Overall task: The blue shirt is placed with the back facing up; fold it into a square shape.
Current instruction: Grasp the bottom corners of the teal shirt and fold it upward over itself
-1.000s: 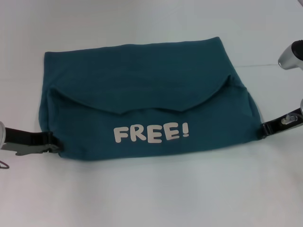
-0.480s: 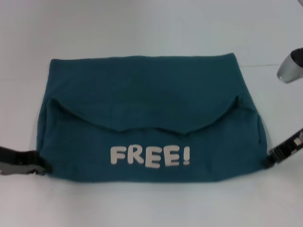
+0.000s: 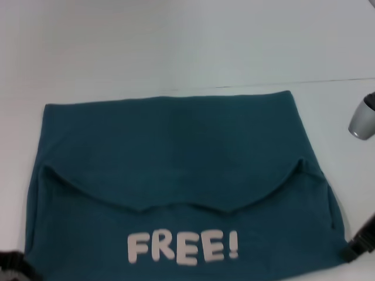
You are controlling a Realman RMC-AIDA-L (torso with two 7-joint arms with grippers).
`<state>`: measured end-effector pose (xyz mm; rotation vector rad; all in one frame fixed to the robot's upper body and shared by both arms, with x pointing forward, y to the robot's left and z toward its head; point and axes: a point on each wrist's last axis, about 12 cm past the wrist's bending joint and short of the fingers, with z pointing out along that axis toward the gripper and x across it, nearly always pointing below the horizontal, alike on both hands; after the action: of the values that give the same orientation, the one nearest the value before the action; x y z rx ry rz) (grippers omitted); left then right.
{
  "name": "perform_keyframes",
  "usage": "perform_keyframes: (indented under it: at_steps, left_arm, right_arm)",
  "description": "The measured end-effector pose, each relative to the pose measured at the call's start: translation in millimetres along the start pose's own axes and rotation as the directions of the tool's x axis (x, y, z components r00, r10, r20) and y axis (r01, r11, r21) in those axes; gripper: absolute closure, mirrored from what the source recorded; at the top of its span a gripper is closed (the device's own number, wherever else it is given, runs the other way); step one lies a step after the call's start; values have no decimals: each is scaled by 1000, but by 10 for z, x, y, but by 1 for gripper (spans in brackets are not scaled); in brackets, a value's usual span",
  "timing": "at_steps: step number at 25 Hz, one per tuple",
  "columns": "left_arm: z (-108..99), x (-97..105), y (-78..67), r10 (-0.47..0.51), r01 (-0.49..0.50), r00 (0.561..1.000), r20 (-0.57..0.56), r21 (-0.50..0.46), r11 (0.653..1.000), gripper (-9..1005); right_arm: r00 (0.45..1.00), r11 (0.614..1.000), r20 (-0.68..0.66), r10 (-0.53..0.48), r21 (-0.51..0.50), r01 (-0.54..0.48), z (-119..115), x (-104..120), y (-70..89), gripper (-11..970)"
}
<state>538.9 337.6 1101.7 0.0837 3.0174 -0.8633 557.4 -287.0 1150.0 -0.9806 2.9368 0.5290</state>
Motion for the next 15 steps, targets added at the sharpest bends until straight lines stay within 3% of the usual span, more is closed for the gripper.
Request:
perform_keyframes:
  at_steps: [6,15]
  left_arm:
    - [26,270,4,-17,24,990,-139,44,999,872]
    - [19,453,-6,-9,29,979,-204,93,995,874]
  right_arm:
    - [995,998,-90,-46,-45,42,66,140,82,836]
    - [985,994,-153,-80,-88,67,255,200,161,836]
